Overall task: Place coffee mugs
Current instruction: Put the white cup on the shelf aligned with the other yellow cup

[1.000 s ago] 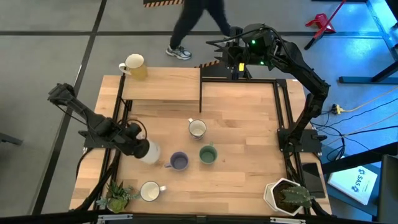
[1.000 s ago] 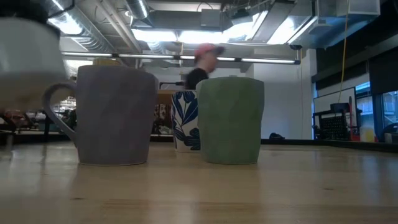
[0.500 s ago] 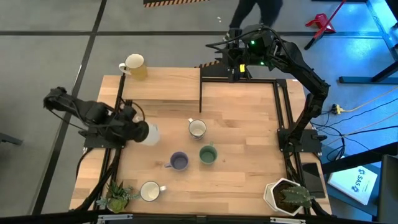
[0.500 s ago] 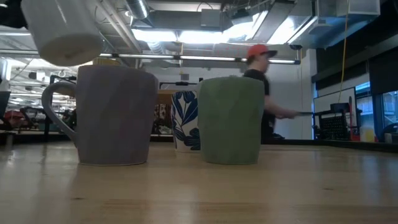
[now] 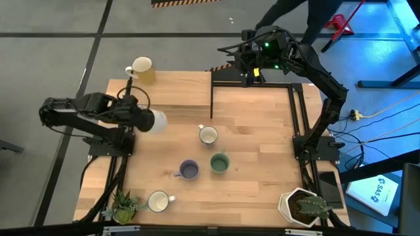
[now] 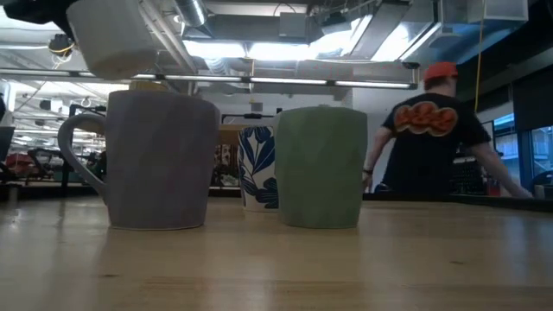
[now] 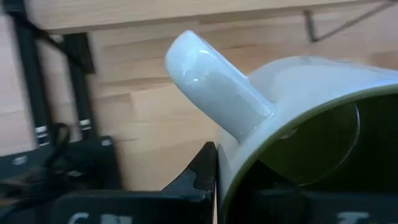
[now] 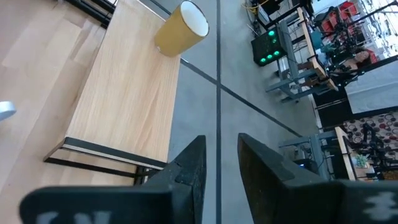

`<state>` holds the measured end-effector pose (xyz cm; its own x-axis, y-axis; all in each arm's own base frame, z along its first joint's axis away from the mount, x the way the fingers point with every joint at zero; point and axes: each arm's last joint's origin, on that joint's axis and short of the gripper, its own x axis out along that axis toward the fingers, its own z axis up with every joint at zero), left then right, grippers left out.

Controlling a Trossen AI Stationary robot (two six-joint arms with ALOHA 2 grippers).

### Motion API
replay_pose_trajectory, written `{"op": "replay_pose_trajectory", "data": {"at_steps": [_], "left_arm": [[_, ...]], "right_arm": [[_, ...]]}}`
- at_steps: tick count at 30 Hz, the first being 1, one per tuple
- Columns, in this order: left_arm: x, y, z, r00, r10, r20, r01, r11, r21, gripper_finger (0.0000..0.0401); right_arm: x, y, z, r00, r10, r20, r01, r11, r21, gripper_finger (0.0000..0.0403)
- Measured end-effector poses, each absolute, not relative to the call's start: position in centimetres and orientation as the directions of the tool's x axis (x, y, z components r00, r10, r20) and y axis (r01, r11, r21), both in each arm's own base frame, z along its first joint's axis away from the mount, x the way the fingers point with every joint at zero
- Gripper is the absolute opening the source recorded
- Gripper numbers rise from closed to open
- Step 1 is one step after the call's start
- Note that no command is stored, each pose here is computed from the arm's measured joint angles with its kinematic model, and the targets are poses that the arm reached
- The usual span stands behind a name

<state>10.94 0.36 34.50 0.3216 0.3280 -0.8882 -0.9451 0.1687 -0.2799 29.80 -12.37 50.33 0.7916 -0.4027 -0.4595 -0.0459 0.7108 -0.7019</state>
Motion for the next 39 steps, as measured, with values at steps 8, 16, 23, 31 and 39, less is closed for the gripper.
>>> {"op": "replay_pose_trajectory", "data": {"at_steps": [8, 16, 23, 31, 39], "left_arm": [[12.6, 2.5, 34.5, 0.185, 0.311, -0.932, -0.979, 0.136, -0.149, 0.0015], [13.9, 4.9, 36.6, 0.148, 0.359, -0.922, -0.981, 0.171, -0.091, 0.0015], [13.7, 6.7, 36.9, 0.103, 0.367, -0.925, -0.986, 0.157, -0.047, 0.0015], [14.4, 8.6, 36.0, 0.026, 0.34, -0.94, -0.982, 0.186, 0.041, 0.0015], [14.8, 9.9, 35.4, -0.012, 0.303, -0.953, -0.969, 0.231, 0.086, 0.0015]], "right_arm": [[29.8, -12.4, 50.4, 0.795, -0.404, -0.453, -0.054, 0.696, -0.716, 0.0085], [29.8, -12.4, 50.4, 0.794, -0.404, -0.453, -0.056, 0.695, -0.717, 0.0085], [29.8, -12.4, 50.4, 0.794, -0.404, -0.454, -0.056, 0.695, -0.717, 0.0085], [29.8, -12.4, 50.4, 0.794, -0.403, -0.455, -0.057, 0.695, -0.716, 0.0085], [29.8, -12.4, 50.3, 0.791, -0.402, -0.461, -0.062, 0.697, -0.714, 0.0085]]}}
